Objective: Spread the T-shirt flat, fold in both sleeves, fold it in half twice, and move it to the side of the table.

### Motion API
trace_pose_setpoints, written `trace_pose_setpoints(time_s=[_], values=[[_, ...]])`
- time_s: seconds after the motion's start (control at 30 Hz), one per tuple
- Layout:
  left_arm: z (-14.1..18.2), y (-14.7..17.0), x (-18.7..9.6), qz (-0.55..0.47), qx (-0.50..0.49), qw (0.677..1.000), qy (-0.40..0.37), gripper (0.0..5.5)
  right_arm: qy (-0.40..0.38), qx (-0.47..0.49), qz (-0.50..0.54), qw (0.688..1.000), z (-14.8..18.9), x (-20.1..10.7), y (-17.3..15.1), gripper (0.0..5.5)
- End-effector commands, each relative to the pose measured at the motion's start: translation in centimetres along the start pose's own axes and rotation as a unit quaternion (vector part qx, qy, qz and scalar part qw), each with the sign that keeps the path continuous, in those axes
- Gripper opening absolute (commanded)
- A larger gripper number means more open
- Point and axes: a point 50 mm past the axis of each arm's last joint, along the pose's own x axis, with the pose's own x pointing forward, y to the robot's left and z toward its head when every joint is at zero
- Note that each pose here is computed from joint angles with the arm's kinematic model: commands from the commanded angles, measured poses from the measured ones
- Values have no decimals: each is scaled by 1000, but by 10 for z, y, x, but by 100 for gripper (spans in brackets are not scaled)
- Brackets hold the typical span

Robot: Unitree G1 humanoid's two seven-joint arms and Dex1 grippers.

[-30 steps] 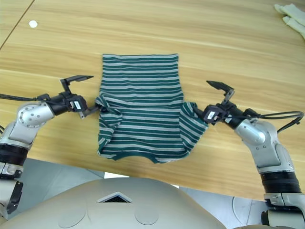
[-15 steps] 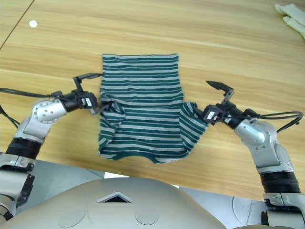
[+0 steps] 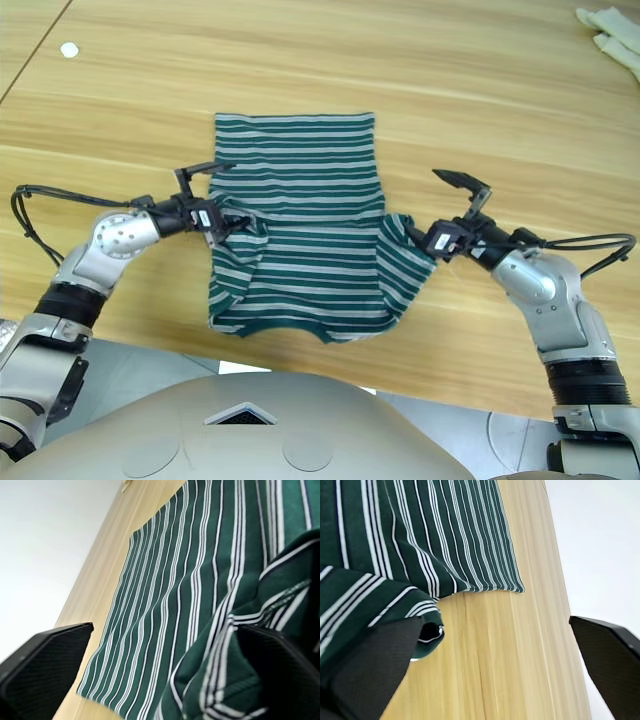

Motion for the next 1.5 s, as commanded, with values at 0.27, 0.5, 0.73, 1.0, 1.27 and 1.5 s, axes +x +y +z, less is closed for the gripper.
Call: trace_pose_setpoints(time_s=[0.27,0.5,0.73,1.0,1.27,1.5], values=[[9,24,10,89,-61,994,-30,539,58,-18,36,997,-14,-26,1,540],[12,28,9,122,-64,990,-33,539,136,-45,86,986,-30,-67,10,540],[15,31,6,135,-83,986,-50,539,95,-8,173,980,-17,-65,55,540],[15,31,3,138,-82,986,-48,540,80,-1,187,979,-19,-54,60,515],[14,31,2,137,-79,986,-45,540,75,-2,191,979,-20,-53,63,351],[15,32,4,135,-75,987,-46,540,71,-5,194,978,-20,-54,64,217]])
